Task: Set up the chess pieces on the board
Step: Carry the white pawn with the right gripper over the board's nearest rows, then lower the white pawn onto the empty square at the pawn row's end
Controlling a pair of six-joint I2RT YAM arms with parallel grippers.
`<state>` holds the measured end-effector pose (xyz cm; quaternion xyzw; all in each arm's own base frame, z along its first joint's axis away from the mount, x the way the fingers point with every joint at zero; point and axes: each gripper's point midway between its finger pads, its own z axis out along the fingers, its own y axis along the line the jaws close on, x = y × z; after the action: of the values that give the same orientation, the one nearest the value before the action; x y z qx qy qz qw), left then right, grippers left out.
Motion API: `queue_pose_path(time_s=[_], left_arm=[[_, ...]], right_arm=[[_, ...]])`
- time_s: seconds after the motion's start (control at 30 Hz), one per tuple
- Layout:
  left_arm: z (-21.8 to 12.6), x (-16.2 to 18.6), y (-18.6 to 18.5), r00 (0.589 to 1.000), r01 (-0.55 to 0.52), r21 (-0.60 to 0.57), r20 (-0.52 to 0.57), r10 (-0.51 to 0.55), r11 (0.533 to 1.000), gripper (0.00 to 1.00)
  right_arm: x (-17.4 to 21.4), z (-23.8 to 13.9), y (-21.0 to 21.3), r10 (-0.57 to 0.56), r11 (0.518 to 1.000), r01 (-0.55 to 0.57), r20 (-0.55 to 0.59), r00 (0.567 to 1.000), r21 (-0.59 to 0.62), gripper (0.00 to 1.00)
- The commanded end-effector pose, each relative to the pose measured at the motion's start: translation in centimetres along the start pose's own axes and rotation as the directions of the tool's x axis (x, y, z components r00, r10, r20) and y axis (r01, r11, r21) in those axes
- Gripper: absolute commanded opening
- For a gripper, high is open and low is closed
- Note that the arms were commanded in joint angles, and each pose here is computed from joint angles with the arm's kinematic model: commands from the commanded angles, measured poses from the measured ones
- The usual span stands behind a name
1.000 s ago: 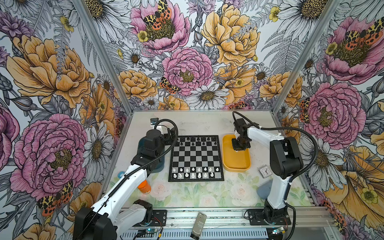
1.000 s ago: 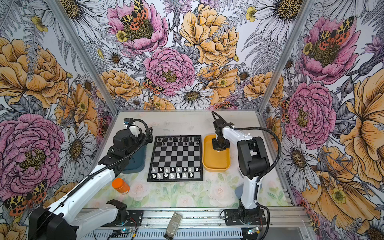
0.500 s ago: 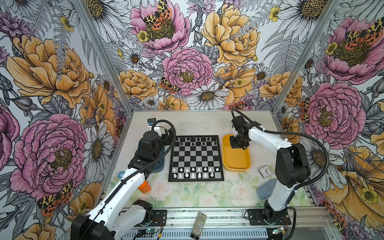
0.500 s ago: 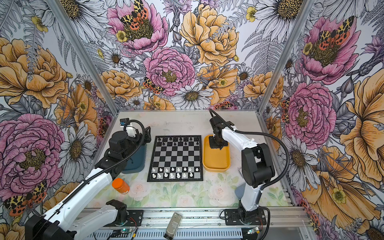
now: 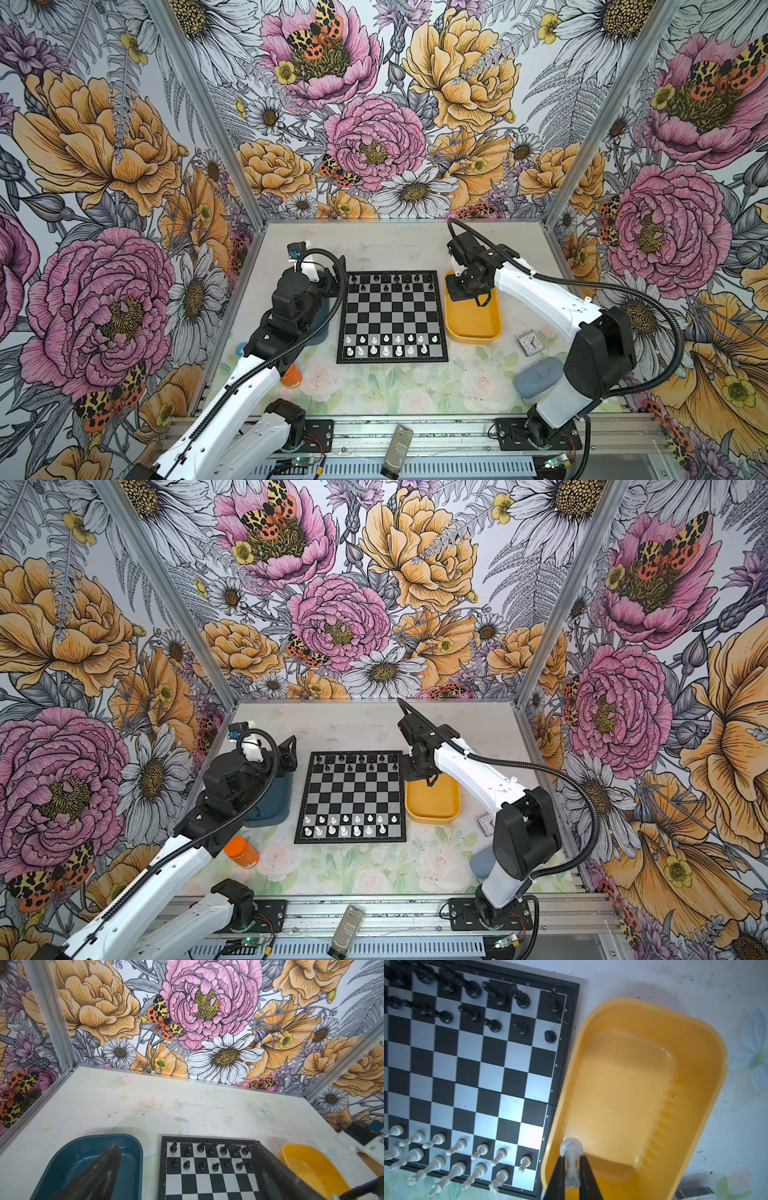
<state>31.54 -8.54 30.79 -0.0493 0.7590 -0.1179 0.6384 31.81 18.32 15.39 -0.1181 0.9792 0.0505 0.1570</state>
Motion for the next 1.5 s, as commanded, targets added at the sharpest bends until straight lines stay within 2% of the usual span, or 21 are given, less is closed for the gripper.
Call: queue_pose_path(time_s=[0.0, 0.3, 0.6, 1.07, 1.47], left_arm=[[-0.5, 0.5, 0.3, 1.0, -0.011, -0.026, 0.001, 0.011, 1.0, 0.99], [-1.3, 0.5, -0.7, 1.0, -0.021, 0.005, 0.012, 0.021, 1.0, 0.99], [-1.8, 0.6, -0.7, 0.999, -0.03, 0.005, 0.024, 0.03, 1.0, 0.99], [-2.0, 0.9, -0.7, 0.999, -0.046, -0.003, 0.024, 0.046, 0.999, 0.99], [-1.8, 1.2, -0.5, 0.998, -0.06, -0.02, 0.015, 0.06, 0.998, 0.99]], right_arm=[[1.0, -2.2, 1.3, -0.018, 1.0, 0.018, 0.019, 1.0, 0.014, 0.0], [5.8, -2.8, 4.2, -0.085, 0.996, 0.087, -0.057, 0.995, 0.035, 0.0], [9.2, -1.4, 6.3, -0.113, 0.992, 0.118, -0.127, 0.986, 0.04, 0.0], [12.2, 2.3, 7.5, -0.124, 0.99, 0.134, -0.223, 0.967, 0.032, 0.0], [12.7, 4.5, 8.2, -0.148, 0.987, 0.158, -0.269, 0.952, 0.017, 0.0]])
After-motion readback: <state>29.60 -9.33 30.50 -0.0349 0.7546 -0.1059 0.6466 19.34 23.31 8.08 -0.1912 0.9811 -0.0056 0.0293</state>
